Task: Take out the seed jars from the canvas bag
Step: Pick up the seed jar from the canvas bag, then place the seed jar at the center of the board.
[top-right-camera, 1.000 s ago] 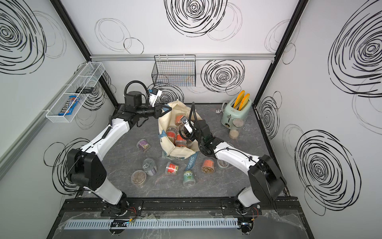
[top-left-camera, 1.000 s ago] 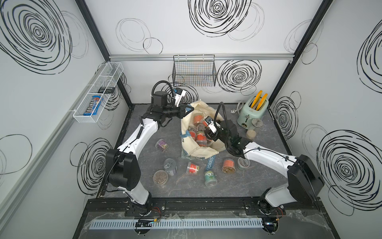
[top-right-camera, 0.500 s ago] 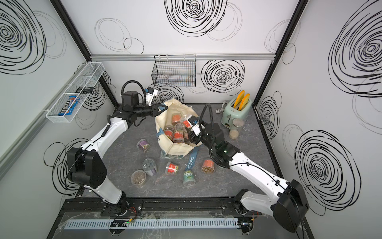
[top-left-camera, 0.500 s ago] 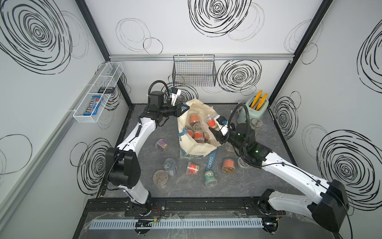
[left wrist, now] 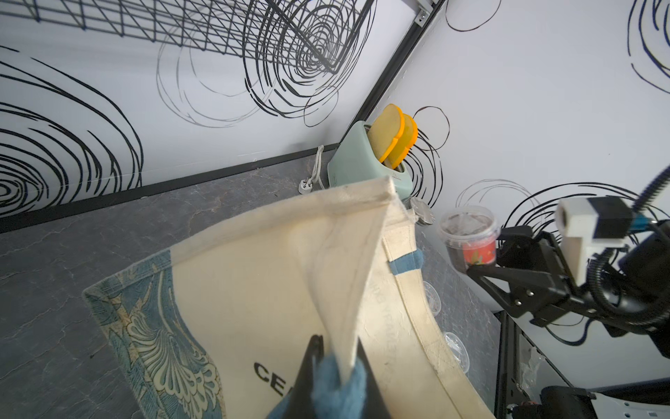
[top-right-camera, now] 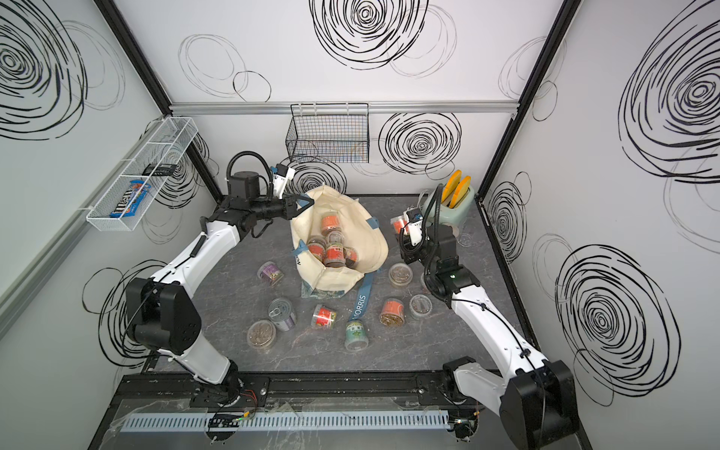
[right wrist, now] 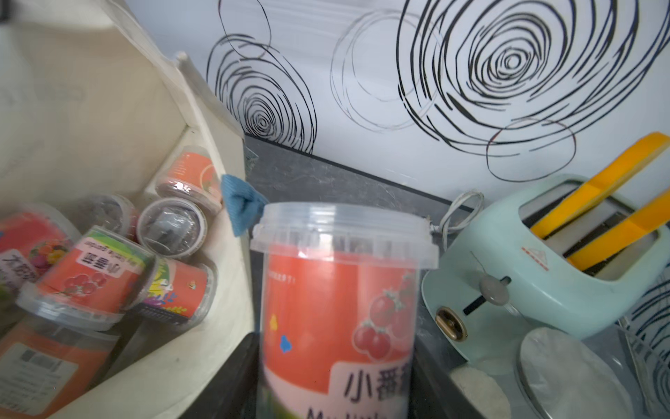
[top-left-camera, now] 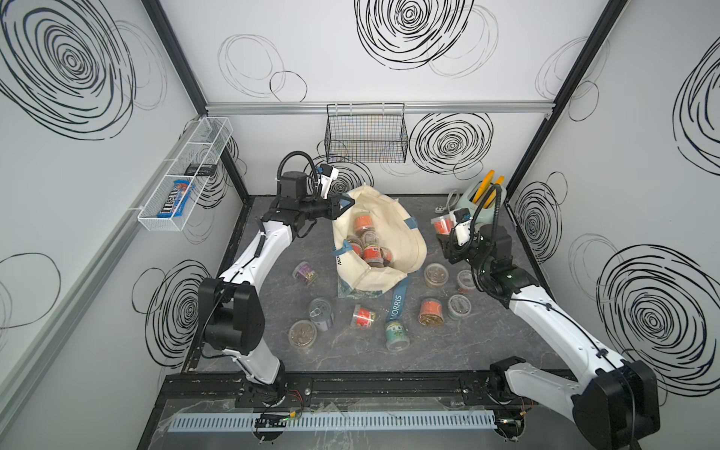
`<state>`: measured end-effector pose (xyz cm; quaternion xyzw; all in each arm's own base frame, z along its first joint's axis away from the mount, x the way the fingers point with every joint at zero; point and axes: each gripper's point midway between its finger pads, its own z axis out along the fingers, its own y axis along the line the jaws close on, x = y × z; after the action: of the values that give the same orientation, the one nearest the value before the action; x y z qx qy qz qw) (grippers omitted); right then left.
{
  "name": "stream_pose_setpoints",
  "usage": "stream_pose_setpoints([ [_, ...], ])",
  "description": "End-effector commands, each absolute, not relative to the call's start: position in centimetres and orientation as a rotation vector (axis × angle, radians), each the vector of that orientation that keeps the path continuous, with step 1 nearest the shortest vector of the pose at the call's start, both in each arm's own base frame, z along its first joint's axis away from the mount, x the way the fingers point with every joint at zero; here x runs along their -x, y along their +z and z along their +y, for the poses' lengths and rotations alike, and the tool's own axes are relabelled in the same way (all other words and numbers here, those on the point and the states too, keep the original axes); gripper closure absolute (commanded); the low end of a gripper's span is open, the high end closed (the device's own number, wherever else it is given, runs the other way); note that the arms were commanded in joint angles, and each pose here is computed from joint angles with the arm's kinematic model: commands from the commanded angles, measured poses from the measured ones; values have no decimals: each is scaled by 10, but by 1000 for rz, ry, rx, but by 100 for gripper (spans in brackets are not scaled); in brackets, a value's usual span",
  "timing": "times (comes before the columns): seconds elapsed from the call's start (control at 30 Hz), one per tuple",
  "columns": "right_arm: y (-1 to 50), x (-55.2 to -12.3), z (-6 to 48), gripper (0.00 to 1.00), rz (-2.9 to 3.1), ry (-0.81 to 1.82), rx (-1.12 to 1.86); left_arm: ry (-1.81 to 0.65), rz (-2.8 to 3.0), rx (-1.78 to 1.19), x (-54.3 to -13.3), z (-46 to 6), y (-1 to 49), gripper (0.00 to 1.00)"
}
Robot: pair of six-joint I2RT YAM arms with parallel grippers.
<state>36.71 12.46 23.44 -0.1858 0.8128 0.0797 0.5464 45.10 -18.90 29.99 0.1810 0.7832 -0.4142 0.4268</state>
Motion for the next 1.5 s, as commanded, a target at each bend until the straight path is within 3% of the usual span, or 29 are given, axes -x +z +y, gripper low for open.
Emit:
stream_pose_setpoints([
  [0.0, 224, -381, 114, 42, 1976, 162, 441, -1012, 1773, -536, -450, -187, 355, 100],
  [0.27, 170, -407, 90, 43, 2155, 41, 431, -1049, 1768, -538, -442, -187, 362, 100],
  [0.73, 88, -398, 61, 43, 2465, -245, 461, -1097, 1717, -563, -432, -190, 381, 100],
  [0.93, 64, -397, 61, 42, 2533, -243, 451, -1098, 1724, -559, -432, -189, 378, 100],
  [1.07, 57, -399, 60, 40, 2560, -251, 445, -1101, 1732, -556, -433, -189, 375, 100],
  [1.23, 63, -400, 57, 26, 2541, -266, 425, -1096, 1730, -556, -433, -188, 376, 100],
  [1.47, 112, -403, 74, 26, 2456, -147, 365, -1100, 1746, -542, -432, -187, 366, 100],
])
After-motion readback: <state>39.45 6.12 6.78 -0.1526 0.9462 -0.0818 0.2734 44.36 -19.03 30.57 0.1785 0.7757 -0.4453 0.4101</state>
